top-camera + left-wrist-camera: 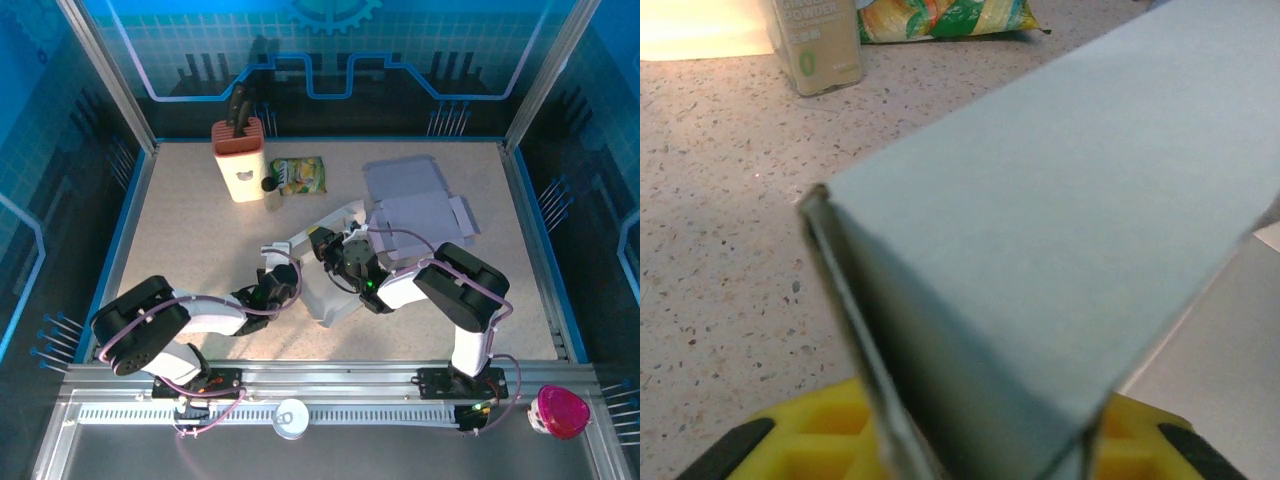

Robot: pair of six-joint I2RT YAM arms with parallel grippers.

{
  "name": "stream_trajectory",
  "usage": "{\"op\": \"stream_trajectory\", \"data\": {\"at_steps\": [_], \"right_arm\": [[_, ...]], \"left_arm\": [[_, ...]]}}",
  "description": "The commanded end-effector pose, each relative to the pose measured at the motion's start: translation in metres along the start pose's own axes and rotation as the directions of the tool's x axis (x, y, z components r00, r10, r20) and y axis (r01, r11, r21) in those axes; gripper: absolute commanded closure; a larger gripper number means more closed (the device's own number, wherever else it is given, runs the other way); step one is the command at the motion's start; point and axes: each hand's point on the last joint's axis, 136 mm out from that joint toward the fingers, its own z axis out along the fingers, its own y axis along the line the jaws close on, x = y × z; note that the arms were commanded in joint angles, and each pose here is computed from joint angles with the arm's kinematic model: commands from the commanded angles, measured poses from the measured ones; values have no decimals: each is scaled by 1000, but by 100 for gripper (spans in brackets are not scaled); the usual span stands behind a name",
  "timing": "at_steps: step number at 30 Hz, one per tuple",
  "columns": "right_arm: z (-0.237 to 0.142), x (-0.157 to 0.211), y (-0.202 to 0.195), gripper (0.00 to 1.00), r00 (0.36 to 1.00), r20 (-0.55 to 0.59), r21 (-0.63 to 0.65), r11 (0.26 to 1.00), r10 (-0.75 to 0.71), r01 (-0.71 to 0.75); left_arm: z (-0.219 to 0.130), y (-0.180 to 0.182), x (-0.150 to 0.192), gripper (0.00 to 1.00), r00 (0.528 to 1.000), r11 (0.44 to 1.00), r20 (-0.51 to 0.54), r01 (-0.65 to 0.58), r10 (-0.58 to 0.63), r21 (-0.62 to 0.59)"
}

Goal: Fold the paper box

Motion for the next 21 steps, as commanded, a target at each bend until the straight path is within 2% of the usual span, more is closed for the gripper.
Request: {"op": "stream_trajectory", "data": {"at_steps": [1,3,7,11,14,17,21], "right_arm": [[-1,27,-9,100,997,-74,43,999,-3,6],[-1,27,-9,100,997,-72,42,999,-5,8],[-2,27,-6,100,997,-72,41,999,-5,8],[-4,29,-5,100,998,-70,40,999,-3,5],[-4,31,-2,100,997,-73,30,1000,4,-1],[-4,35,1,100,997,-77,16,1000,24,-22],[-6,37,-2,100,996,-77,24,999,42,-40]], "left_arm": [[1,-21,-23,79,996,997,56,61,-63,48],[3,-19,-20,84,997,997,47,67,-68,29],[7,-18,-17,86,997,998,35,64,-64,-6],[8,-4,-16,100,997,987,30,77,-73,-140],[5,10,-16,100,995,956,32,96,-91,-278],[2,25,-15,100,992,898,29,126,-126,-421],[5,26,-13,100,989,856,28,137,-142,-499]]}}
